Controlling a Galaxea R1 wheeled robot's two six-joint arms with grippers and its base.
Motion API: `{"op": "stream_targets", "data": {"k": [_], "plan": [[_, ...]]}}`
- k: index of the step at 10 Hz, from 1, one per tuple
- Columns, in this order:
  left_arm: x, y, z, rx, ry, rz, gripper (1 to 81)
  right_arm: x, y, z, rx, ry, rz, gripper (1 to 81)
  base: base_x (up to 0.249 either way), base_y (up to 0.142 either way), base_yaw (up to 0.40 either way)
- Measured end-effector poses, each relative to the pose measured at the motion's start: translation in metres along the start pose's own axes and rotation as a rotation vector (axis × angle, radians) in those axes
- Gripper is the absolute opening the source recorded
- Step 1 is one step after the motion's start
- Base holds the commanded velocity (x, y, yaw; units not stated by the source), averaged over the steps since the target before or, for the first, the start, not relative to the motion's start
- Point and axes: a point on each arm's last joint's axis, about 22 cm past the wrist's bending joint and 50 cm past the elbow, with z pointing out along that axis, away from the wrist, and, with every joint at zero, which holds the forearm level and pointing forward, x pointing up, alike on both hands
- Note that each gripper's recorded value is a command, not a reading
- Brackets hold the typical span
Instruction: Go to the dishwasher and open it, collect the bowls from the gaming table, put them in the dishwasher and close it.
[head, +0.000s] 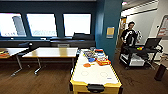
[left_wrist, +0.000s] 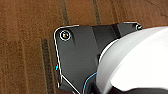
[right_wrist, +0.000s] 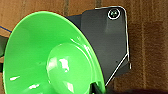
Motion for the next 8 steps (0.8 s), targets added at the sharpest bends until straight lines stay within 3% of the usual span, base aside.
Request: {"op": "stream_targets", "data": {"k": [2, 3, 5, 8], "plan": [[-0.021, -0.028, -0.016, 0.021, -0.017, -0.007, 1.0, 0.001, 0.006, -0.003, -0.004, 0.008, 0.002, 1.0, -0.122, 0.000, 0.000], [-0.026, -0.034, -0.019, 0.022, -0.019, -0.009, 1.0, 0.001, 0.012, -0.005, -0.012, 0.007, 0.001, 1.0, -0.122, 0.000, 0.000], [-0.021, -0.030, -0.019, -0.002, -0.004, -0.007, 1.0, 0.004, 0.018, -0.007, -0.020, 0.010, -0.001, 1.0, -0.122, 0.000, 0.000], [-0.018, -0.021, -0.012, -0.012, 0.000, -0.006, 1.0, 0.007, 0.002, 0.000, -0.004, 0.010, -0.001, 1.0, -0.122, 0.000, 0.000]]}}
